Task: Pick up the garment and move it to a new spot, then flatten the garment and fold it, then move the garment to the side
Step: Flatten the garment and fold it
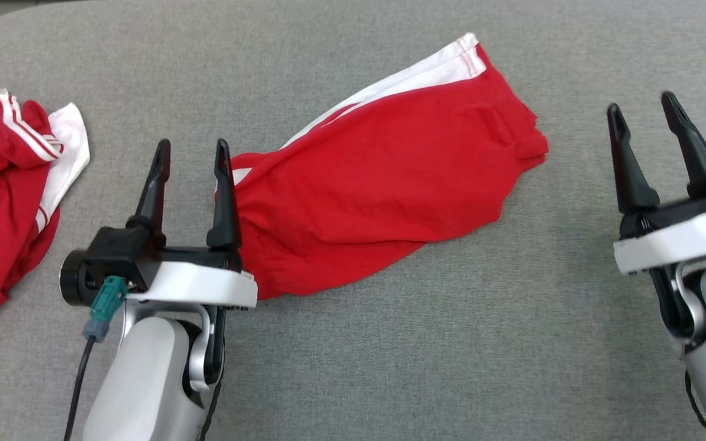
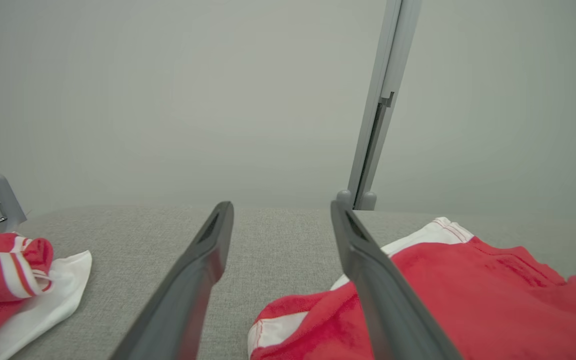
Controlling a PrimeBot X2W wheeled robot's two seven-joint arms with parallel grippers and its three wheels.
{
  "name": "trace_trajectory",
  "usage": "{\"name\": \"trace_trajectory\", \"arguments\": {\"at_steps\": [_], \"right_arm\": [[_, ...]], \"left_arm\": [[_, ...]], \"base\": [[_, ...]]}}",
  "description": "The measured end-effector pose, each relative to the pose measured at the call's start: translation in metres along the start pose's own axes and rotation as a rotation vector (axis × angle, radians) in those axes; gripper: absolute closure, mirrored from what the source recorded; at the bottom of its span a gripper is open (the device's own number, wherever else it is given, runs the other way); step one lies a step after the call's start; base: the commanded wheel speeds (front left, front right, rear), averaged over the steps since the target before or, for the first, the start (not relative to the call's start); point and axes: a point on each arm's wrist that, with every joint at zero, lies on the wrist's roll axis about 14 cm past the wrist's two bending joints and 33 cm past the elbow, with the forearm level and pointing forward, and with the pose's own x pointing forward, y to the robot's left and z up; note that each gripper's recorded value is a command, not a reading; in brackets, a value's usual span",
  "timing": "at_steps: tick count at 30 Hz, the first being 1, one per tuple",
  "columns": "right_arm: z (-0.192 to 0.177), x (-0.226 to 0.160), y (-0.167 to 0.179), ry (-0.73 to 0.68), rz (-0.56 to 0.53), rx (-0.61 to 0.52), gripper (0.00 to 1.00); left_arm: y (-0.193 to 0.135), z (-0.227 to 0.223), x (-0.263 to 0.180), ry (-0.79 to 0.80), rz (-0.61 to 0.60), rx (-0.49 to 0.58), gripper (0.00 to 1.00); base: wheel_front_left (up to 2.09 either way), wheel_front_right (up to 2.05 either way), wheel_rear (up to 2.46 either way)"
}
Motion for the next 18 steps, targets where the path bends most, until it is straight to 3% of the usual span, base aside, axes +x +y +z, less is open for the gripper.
{"name": "trace_trajectory", "arguments": {"at_steps": [8, 18], "right_arm": [[0.004, -0.055, -0.002, 0.014, -0.086, -0.016, 0.00], [0.010, -0.092, 0.004, 0.038, -0.153, 0.002, 0.00]], "left_arm": [[-0.004, -0.017, -0.024, 0.067, -0.027, 0.045, 0.00], [-0.002, -0.026, -0.041, 0.105, -0.022, 0.064, 0.00]], "base": [[0.00, 0.00, 0.00], [0.00, 0.00, 0.00]]}}
